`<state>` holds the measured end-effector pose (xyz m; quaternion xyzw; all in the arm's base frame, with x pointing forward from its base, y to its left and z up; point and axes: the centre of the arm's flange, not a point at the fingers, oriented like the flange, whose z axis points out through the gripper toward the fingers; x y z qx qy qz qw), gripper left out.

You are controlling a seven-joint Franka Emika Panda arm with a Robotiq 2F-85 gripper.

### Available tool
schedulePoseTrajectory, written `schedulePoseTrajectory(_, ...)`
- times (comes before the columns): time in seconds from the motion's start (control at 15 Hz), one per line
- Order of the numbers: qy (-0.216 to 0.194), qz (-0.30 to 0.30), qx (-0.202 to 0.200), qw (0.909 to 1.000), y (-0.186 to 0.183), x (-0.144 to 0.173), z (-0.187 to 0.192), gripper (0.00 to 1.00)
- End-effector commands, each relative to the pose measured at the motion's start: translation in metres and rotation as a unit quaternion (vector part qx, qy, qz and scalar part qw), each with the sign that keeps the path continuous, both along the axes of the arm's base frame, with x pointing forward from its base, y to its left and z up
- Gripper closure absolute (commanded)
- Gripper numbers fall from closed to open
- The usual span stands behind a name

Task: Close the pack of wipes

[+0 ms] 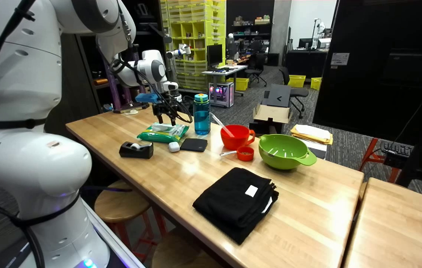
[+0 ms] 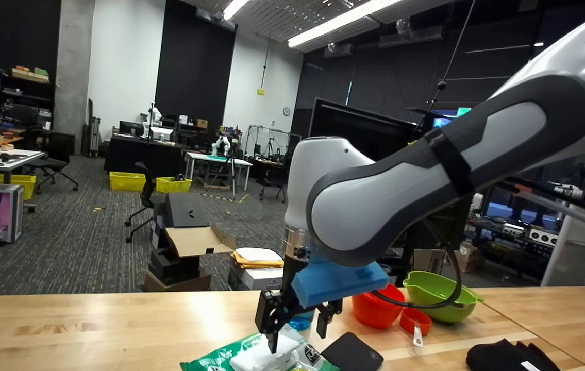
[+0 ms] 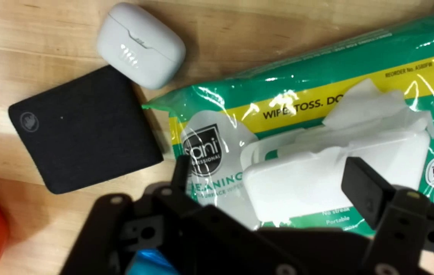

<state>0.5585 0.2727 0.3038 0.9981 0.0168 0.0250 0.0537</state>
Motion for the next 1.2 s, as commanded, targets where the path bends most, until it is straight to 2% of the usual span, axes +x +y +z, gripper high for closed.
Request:
schedulePoseTrajectory(0.0, 0.004, -0.015, 0.003, 0.9999, 0.005, -0.012, 0.021, 0.0)
schedulePoseTrajectory(0.6, 0.016, -0.045, 0.006, 0.9989, 0.019, -0.045, 0.046, 0.0)
schedulePoseTrajectory(1.13, 0.032, -0.064, -0.003, 0.9975, -0.012, -0.104, 0.08, 0.0)
